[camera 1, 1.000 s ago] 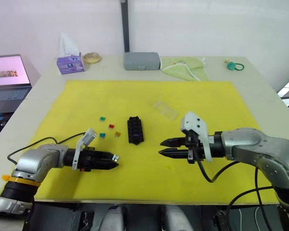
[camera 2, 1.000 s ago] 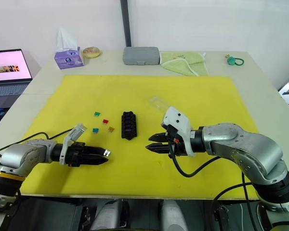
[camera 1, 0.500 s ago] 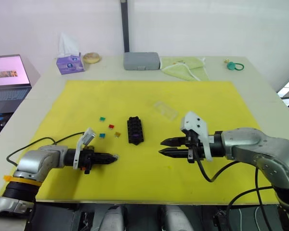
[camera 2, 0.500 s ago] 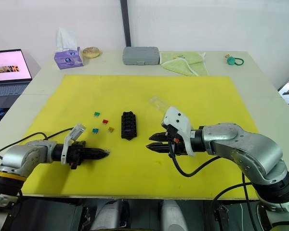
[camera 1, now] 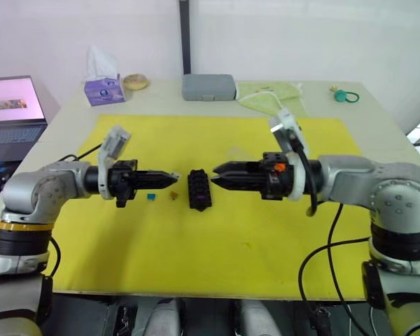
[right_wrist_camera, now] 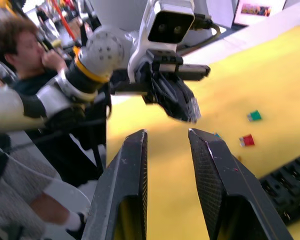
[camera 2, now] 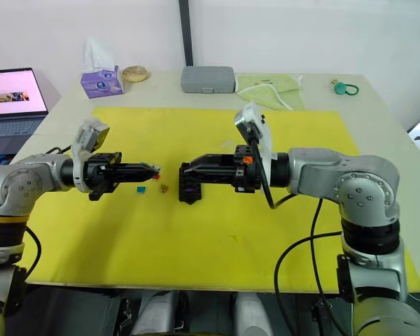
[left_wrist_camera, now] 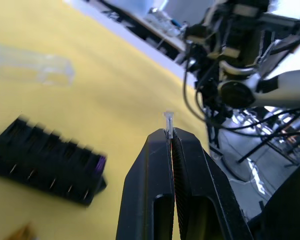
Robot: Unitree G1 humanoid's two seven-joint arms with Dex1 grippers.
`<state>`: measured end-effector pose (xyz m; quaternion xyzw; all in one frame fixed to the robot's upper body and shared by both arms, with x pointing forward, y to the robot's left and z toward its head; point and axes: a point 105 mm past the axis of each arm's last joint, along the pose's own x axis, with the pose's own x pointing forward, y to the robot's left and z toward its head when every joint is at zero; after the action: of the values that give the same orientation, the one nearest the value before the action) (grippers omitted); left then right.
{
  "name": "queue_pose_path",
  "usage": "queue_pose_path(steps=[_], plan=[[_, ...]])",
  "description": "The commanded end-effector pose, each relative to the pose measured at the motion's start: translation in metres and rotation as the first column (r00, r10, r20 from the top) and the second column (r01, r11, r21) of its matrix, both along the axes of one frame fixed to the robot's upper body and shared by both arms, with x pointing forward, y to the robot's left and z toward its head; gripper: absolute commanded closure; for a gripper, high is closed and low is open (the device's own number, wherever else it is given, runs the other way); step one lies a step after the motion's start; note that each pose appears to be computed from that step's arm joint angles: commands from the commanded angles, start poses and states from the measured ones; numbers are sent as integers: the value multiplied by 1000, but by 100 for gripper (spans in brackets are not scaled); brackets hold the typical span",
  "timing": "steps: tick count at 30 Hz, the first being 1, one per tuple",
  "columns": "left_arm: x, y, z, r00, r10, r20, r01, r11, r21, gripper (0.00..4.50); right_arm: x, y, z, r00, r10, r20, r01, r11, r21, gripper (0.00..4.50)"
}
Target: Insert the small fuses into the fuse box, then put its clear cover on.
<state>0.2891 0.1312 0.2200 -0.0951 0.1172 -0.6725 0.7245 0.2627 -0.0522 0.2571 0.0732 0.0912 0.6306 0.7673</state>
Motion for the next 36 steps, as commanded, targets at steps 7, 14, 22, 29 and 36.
queue_pose_path(steps=[7, 14, 22, 29, 36], plan=[[-11, -19, 37, 984, -93, 155, 99, 995, -31, 450, 0, 3, 16, 1000, 0, 2, 0, 998, 64, 397], [-13, -23, 39, 979, -106, 172, 112, 993, -24, 450, 0, 6, 13, 1000, -7, -9, 7, 998, 69, 445], [-13, -24, 38, 978, -115, 177, 119, 993, -13, 450, 1, 8, 8, 1000, -22, -21, 23, 997, 70, 317], [-13, -25, 38, 978, -111, 179, 115, 993, -10, 450, 1, 9, 9, 999, -19, -26, 21, 997, 81, 217], [-13, -26, 39, 977, -109, 182, 113, 994, -11, 450, 1, 10, 8, 999, -19, -30, 22, 996, 85, 386]])
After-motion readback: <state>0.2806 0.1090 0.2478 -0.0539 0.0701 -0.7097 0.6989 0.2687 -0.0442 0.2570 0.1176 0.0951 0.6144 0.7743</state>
